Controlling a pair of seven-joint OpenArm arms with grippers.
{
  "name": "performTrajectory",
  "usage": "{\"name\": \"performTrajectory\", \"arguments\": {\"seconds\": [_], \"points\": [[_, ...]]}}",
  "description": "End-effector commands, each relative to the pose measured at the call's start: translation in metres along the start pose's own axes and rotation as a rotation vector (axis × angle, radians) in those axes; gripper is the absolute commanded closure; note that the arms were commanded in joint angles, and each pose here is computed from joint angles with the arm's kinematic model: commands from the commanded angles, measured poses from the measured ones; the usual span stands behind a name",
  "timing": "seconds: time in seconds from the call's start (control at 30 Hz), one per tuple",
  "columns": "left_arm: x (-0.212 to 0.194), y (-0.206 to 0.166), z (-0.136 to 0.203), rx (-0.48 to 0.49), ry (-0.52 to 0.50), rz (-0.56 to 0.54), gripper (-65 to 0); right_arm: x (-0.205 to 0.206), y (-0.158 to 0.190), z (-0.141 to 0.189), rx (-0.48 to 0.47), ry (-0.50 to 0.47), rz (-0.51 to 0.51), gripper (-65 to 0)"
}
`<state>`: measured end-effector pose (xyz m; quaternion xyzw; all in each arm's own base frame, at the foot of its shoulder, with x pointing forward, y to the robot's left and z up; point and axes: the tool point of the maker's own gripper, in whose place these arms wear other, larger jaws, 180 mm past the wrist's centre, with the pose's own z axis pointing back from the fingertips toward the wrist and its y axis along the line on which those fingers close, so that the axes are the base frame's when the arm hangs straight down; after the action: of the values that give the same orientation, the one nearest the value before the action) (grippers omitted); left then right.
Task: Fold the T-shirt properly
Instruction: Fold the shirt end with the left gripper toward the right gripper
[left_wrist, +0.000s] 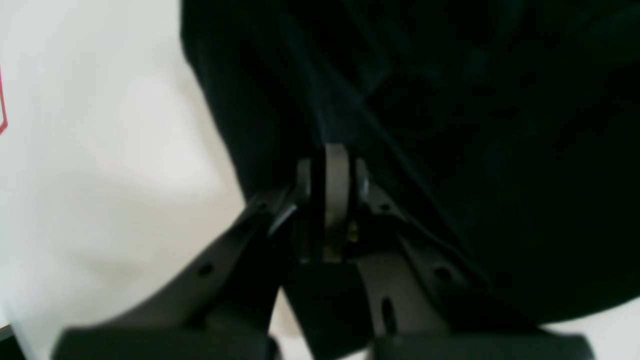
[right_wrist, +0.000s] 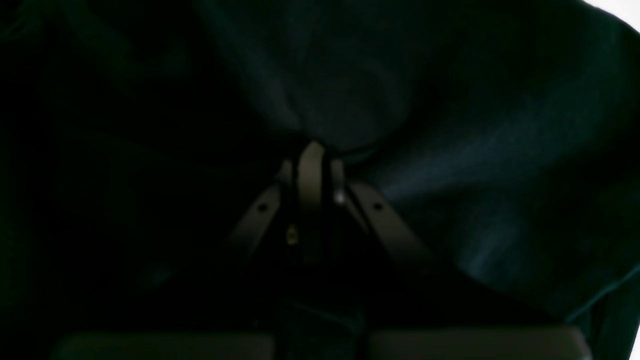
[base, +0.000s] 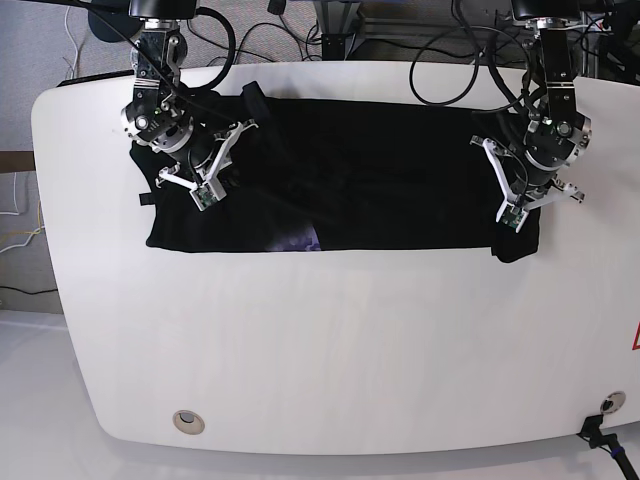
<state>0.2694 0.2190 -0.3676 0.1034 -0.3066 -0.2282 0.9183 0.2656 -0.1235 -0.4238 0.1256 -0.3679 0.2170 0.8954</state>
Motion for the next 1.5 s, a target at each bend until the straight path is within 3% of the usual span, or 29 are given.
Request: {"name": "performTrajectory", "arguments": {"seconds": [0.0, 0.27, 0.6, 0.83, 0.97, 1.03, 1.13, 1.3, 1.47], "points": [[0.012, 0.003, 0.006, 0.015, -0.044, -0.003, 0.0, -0.007, -0.003, 0.001, -0.008, 0.042, 0.020, 0.0], [0.013, -0.044, 0.010, -0.113, -0.064, -0.039, 0.0, -0.007, -0.003, 0.001, -0.008, 0.042, 0.020, 0.0], [0.040, -0.072, 0.021, -0.186, -0.152, -0.075, 0.0, -0.007, -0.003, 0.001, -0.009, 0.043, 0.021, 0.0], [0.059, -0.097, 0.023, -0.241, -0.199, -0.040, 0.0, -0.007, -0.002, 0.001, -0.006, 0.043, 0.019, 0.0], [0.075, -0.130, 0.027, -0.320, -0.237, -0.100, 0.0, -0.006, -0.002, 0.001, -0.007, 0.042, 0.021, 0.0], [0.086, -0.147, 0.031, -0.357, -0.263, -0.081, 0.0, -0.006, -0.002, 0.001, -0.007, 0.042, 0.021, 0.0], [0.095, -0.158, 0.033, -0.380, -0.283, -0.051, 0.0, -0.006, -0.002, 0.001, -0.007, 0.042, 0.021, 0.0], [0.109, -0.173, 0.039, -0.415, -0.317, -0.090, 0.0, -0.007, -0.002, 0.001, -0.007, 0.045, 0.021, 0.0], [0.103, -0.179, 0.035, -0.430, -0.292, -0.098, 0.0, -0.007, -0.002, 0.001, -0.006, 0.044, 0.020, 0.0]]}}
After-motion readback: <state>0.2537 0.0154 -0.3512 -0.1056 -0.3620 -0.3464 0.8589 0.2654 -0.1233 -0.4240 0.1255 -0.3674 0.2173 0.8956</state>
